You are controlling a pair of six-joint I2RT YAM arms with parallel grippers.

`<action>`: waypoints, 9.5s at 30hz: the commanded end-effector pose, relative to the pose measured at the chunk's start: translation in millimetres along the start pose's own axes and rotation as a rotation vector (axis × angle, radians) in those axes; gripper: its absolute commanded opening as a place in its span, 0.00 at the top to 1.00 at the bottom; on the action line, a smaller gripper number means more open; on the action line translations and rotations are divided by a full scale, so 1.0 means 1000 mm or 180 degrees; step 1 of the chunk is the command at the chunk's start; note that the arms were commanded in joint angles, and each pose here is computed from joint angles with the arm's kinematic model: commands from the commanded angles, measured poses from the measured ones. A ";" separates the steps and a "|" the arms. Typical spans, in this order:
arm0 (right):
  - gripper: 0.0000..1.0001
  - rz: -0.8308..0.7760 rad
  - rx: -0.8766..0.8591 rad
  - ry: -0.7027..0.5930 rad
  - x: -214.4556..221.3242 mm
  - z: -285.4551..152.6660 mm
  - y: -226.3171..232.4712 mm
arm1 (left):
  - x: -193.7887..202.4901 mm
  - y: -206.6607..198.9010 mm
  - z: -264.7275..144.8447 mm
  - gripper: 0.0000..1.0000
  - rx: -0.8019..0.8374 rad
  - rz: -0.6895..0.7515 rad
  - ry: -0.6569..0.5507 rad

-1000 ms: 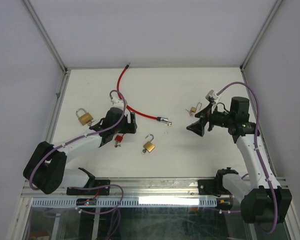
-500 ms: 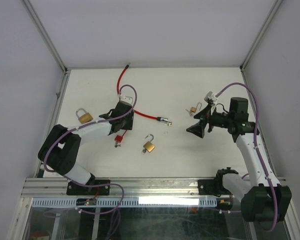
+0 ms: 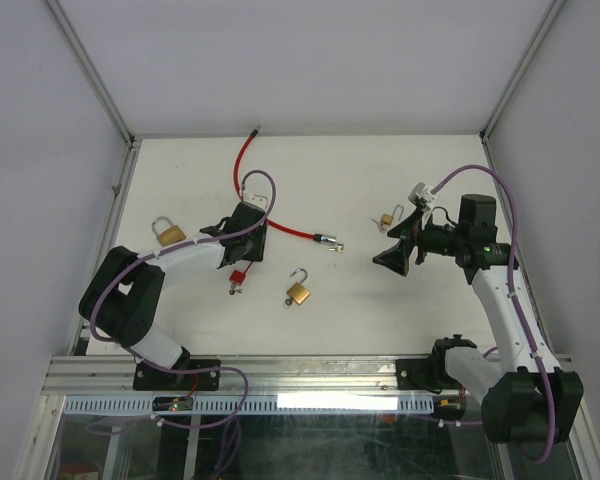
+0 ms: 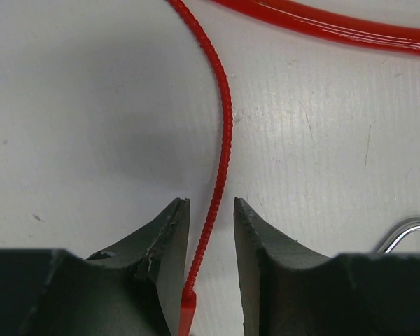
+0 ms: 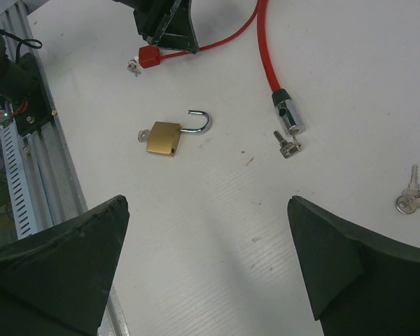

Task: Lock with the key
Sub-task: Pick up the lock from the center of the board.

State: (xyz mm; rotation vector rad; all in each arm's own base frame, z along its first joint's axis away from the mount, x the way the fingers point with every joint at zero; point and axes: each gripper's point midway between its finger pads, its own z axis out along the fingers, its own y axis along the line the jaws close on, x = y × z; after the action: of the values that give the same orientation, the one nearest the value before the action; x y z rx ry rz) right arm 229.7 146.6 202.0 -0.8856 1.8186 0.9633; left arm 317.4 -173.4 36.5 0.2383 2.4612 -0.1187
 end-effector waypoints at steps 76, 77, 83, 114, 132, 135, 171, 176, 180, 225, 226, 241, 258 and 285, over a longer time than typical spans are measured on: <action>0.03 -0.0598 -0.0993 -0.0657 -0.035 0.078 0.060 | -0.167 -0.152 -0.196 1.00 0.1616 -0.2840 -0.2491; 0.03 -0.0593 -0.1012 -0.0647 -0.035 0.079 0.061 | -0.168 -0.154 -0.195 1.00 0.1562 -0.2847 -0.2499; 0.03 -0.0481 -0.1129 -0.0518 -0.028 0.084 0.071 | -0.167 -0.166 -0.191 1.00 0.1467 -0.2853 -0.2457; 0.03 -0.0369 -0.0773 -0.0580 -0.060 0.063 0.042 | -0.156 -0.173 -0.200 1.00 0.1511 -0.2824 -0.2469; 0.17 0.0447 -0.0308 -0.0550 -0.056 0.074 0.013 | -0.155 -0.169 -0.206 1.00 0.1601 -0.2860 -0.2516; 0.18 0.0326 -0.0459 -0.0505 -0.053 0.077 0.027 | -0.156 -0.171 -0.204 1.00 0.1587 -0.2854 -0.2518; 0.72 -0.0097 -0.0411 -0.0187 -0.032 0.101 0.040 | -0.161 -0.175 -0.202 1.00 0.1562 -0.2874 -0.2541; 0.97 -0.0165 -0.0421 -0.0207 -0.036 0.099 0.042 | -0.159 -0.173 -0.202 1.00 0.1566 -0.2898 -0.2546; 1.00 -0.0239 -0.0414 -0.0222 -0.041 0.094 0.043 | -0.157 -0.171 -0.205 0.69 0.1639 -0.2898 -0.2553; 1.00 -0.1068 -0.1072 0.0605 0.000 0.040 0.059 | -0.062 -0.105 -0.194 0.24 0.1167 0.1723 -0.2246; 1.00 -0.1071 -0.1091 0.0599 0.000 0.040 0.060 | -0.063 -0.103 -0.192 0.25 0.1165 0.1698 -0.2236; 1.00 -0.1072 -0.1163 0.0619 0.003 0.042 0.064 | -0.064 -0.087 -0.155 0.40 0.1049 0.1477 -0.1982; 1.00 -0.0723 -0.1459 0.0917 0.017 0.049 0.073 | -0.067 -0.131 -0.251 0.01 0.2258 0.1919 -0.3143; 1.00 -0.0609 -0.1557 0.1196 0.031 0.055 0.077 | -0.067 -0.202 -0.173 0.47 0.0919 0.3597 -0.3122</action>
State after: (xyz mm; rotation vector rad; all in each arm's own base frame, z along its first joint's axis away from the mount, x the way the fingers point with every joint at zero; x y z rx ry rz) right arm 167.0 216.2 159.1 -1.5880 1.8601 1.2059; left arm 222.2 -341.4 186.8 1.3569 1.1481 -0.0357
